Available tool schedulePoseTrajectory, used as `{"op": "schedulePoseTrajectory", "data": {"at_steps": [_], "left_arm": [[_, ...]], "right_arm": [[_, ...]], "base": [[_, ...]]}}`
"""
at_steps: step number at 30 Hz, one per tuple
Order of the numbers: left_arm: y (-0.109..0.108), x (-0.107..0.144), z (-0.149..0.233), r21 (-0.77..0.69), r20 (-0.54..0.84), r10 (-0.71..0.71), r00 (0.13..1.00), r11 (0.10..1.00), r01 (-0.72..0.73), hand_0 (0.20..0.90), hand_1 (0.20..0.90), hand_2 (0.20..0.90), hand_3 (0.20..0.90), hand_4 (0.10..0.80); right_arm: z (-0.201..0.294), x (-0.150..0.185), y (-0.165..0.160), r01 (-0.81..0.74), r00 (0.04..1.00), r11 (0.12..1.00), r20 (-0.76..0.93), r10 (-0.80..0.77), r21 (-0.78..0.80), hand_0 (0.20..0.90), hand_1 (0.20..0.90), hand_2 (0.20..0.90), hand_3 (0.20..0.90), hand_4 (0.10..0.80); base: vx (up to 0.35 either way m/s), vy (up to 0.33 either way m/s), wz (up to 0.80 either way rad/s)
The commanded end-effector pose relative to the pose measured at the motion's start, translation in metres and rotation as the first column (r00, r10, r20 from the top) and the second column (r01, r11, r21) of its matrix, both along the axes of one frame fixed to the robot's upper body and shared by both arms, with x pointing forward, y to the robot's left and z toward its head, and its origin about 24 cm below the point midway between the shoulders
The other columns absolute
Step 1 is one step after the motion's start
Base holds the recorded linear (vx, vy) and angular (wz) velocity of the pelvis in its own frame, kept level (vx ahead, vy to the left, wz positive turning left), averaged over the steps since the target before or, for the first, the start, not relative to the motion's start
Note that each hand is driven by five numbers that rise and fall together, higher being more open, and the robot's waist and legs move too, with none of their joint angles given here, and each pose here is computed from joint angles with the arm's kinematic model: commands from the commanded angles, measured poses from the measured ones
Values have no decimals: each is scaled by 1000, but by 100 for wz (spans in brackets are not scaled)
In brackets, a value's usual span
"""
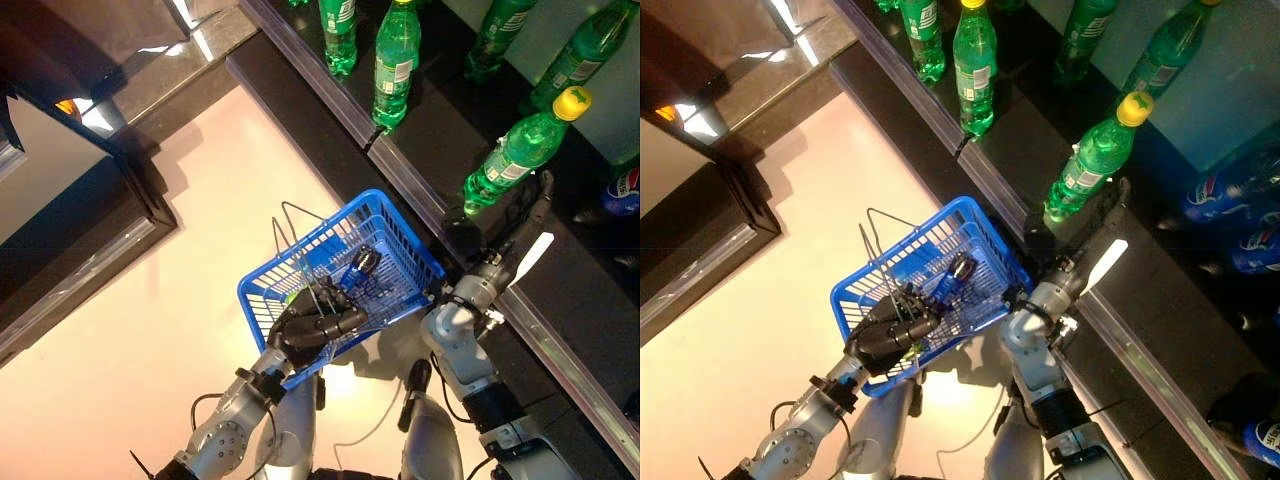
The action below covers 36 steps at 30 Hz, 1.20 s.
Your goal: Pick up the drink and place into the basket.
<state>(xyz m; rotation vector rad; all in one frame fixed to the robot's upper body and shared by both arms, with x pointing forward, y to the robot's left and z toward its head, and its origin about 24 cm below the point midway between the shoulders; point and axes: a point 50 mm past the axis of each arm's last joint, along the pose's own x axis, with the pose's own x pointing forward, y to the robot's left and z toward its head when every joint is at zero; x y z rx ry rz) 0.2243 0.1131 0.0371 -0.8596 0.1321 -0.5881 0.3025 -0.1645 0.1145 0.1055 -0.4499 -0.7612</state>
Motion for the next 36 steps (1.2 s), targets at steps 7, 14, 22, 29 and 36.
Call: {"op": "schedulePoseTrajectory", "data": {"at_steps": [7,14,22,29,36], "left_arm": [[-25,-4,142,-221,700,-27,714,942,253,300,300,300,200,100],[-30,-1,143,-254,679,-49,732,921,297,300,300,300,200,100],[-30,3,146,-240,680,-60,731,924,298,300,300,300,200,100],[-29,7,148,-228,676,-69,734,927,298,300,300,300,200,100],[-30,11,151,-215,676,-76,733,931,295,300,300,300,200,100]], "right_arm": [[72,2,-8,57,917,986,383,-113,155,900,900,900,900,800],[86,8,-16,42,896,976,424,-131,213,900,900,900,900,800],[98,19,-34,33,895,980,430,-116,196,900,900,900,900,800],[107,31,-42,-38,916,993,401,-10,113,900,900,900,900,800],[115,39,-47,-53,930,998,365,38,30,900,900,900,900,800]], "base": [[-12,-21,0],[0,0,0],[0,0,0],[0,0,0],[0,0,0]]}}
